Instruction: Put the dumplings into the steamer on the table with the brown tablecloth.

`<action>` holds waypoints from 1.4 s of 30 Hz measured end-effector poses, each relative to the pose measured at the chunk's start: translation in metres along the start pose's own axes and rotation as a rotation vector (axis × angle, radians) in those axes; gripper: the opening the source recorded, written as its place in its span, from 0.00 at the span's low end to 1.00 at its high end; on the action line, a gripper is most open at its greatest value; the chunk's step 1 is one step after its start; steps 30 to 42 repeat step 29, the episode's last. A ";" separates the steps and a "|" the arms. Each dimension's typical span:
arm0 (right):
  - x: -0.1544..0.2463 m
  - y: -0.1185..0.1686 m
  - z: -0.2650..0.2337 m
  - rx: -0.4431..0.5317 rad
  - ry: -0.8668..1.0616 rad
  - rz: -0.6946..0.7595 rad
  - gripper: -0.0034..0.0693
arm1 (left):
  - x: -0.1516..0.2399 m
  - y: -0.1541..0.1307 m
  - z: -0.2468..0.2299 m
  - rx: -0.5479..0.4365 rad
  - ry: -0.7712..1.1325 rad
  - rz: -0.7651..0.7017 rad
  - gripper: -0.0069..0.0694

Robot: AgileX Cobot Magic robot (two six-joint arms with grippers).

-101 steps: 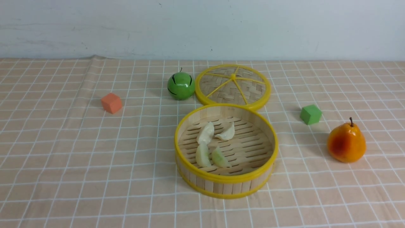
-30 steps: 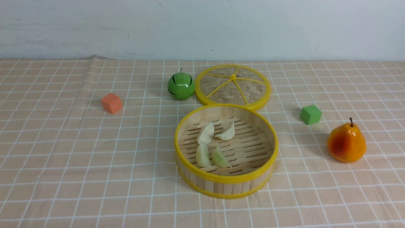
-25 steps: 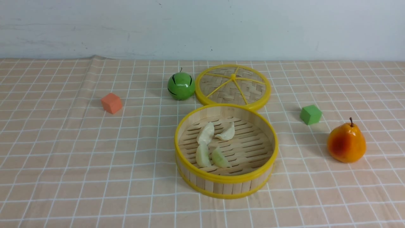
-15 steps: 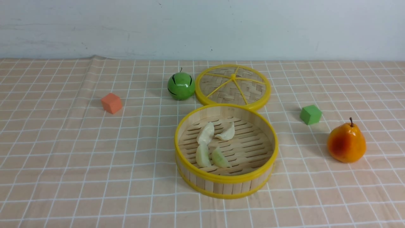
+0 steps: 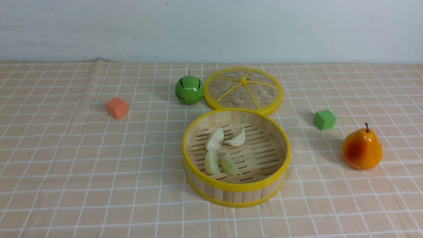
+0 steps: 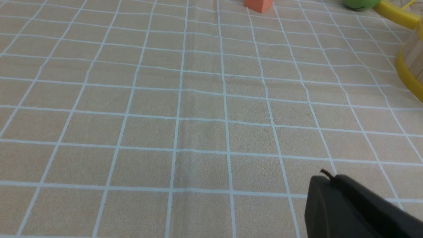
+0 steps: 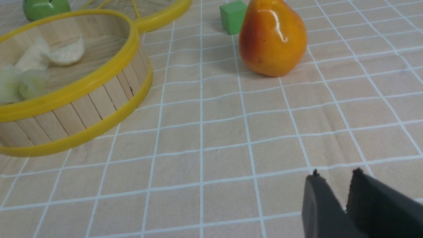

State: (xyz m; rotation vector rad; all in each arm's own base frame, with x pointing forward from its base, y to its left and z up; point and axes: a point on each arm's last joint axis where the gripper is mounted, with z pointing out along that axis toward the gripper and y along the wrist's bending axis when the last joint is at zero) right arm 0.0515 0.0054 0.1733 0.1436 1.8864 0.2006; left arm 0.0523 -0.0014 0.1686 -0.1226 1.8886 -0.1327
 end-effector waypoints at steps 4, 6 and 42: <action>0.000 0.000 0.000 0.000 0.000 0.000 0.25 | 0.000 0.000 0.000 0.000 0.000 0.000 0.08; 0.000 0.000 0.000 0.000 0.000 0.000 0.26 | 0.000 0.000 0.000 0.000 0.000 0.000 0.09; 0.000 0.000 0.000 0.000 0.000 0.000 0.30 | 0.000 0.000 0.000 0.000 0.000 0.000 0.09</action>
